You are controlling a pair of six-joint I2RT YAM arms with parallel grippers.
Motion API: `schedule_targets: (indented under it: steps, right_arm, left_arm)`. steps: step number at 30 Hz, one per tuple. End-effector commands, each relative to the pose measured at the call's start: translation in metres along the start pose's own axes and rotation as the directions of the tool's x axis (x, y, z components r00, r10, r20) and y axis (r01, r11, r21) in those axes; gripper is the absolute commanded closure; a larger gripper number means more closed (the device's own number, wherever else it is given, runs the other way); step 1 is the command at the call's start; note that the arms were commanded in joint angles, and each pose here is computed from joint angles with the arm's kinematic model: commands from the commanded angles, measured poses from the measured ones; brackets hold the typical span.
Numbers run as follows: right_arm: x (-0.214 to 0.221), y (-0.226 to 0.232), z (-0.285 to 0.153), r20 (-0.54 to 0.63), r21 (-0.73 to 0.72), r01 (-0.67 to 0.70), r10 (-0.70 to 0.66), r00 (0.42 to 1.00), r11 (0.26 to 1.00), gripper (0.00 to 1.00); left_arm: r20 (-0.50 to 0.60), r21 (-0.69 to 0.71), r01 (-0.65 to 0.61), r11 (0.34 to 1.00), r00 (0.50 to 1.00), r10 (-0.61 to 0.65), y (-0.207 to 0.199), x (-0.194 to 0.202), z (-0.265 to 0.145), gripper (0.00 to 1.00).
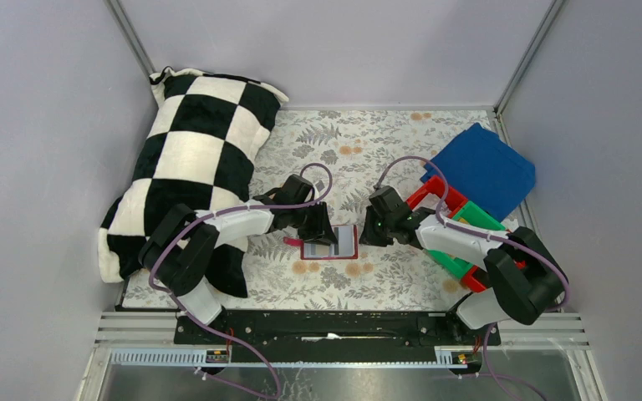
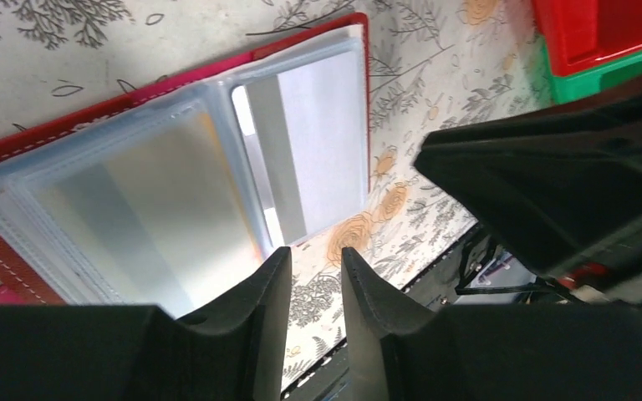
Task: Take the credit cards out of the card holder
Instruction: Remove the credit card from the card holder.
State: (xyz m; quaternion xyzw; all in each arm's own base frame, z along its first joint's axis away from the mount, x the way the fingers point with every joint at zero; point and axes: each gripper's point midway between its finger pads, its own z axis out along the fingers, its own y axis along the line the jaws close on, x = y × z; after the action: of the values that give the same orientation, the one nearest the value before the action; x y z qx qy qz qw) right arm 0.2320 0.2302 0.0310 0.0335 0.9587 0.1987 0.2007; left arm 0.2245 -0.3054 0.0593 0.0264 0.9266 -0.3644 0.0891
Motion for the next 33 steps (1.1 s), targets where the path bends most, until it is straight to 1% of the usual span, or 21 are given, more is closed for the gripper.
schedule_targets:
  steps: [1, 7, 10, 17, 23, 28, 33]
  right_arm:
    - [-0.033, 0.022, -0.018, 0.113, -0.045, 0.038, -0.032, 0.993, 0.998, 0.76]
    - [-0.03, 0.055, -0.006, 0.043, -0.179, 0.019, -0.012, 0.999, 0.984, 0.75]
    - [-0.027, 0.059, 0.001, 0.024, -0.198, 0.005, 0.0, 1.0, 0.98, 0.75]
    - [-0.012, 0.044, 0.021, -0.026, -0.152, -0.023, 0.019, 0.999, 0.988, 0.76]
    - [-0.007, 0.032, 0.029, -0.032, -0.108, -0.021, 0.018, 0.999, 0.994, 0.75]
    - [-0.01, 0.027, 0.027, -0.006, -0.085, -0.017, 0.016, 1.0, 0.996, 0.73]
    - [-0.004, 0.023, 0.029, -0.023, -0.083, -0.018, 0.016, 1.0, 0.996, 0.73]
  left_arm:
    - [0.042, -0.008, -0.018, 1.0, 0.999, 0.019, -0.001, -0.016, 0.004, 0.66]
    - [0.035, 0.013, 0.005, 1.0, 0.999, -0.005, 0.002, -0.015, 0.014, 0.63]
    - [0.041, 0.012, 0.007, 1.0, 0.999, -0.007, 0.002, -0.016, 0.014, 0.62]
    - [0.048, -0.032, 0.018, 0.999, 0.999, -0.017, 0.014, -0.019, 0.016, 0.61]
    - [0.04, -0.063, 0.021, 0.998, 0.999, -0.019, 0.025, -0.016, 0.018, 0.6]
    - [0.035, -0.08, 0.023, 0.997, 0.999, -0.021, 0.031, -0.013, 0.02, 0.6]
    - [0.027, -0.085, 0.027, 0.996, 0.999, -0.025, 0.034, -0.011, 0.023, 0.6]
